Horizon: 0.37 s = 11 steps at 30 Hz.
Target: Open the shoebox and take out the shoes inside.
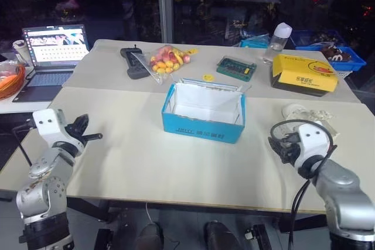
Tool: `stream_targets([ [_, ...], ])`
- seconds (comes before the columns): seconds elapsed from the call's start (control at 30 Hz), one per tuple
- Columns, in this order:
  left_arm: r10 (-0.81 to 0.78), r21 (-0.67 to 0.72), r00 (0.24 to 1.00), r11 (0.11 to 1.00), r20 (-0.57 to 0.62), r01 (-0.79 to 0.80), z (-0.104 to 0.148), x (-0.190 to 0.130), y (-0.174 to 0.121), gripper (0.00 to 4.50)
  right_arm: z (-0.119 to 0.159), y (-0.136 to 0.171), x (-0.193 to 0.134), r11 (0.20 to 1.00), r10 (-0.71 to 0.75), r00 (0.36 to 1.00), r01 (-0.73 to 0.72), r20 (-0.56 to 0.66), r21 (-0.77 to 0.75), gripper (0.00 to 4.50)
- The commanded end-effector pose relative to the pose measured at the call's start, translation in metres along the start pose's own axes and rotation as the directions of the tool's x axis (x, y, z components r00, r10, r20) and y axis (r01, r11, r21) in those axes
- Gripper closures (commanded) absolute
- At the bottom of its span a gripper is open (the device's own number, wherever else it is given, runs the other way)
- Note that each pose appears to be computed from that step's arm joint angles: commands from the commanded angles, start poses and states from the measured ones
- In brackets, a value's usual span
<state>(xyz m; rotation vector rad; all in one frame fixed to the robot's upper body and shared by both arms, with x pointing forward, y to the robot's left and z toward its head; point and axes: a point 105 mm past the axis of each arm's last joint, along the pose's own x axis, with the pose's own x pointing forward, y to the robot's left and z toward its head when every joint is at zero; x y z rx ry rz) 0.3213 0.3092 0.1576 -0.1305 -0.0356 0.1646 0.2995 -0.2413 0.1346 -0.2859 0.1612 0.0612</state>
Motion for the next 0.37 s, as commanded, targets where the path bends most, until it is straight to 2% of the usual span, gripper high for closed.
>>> stream_targets([
  [0.03,0.009,-0.004,1.000,1.000,0.029,-0.009,-0.008,0.002,-0.002,4.50,0.000,-0.007,0.003,0.991,-0.098,0.993,0.103,0.069,-0.080,1.56],
  [0.17,0.013,-0.006,1.000,1.000,0.004,-0.013,-0.024,0.005,-0.004,4.50,-0.010,0.001,0.006,0.987,-0.085,0.993,0.094,0.078,-0.128,1.56],
  [0.37,0.005,-0.022,1.000,1.000,0.011,-0.004,-0.028,0.008,-0.006,4.50,-0.019,0.007,0.008,0.991,-0.082,0.994,0.089,0.077,-0.099,1.56],
])
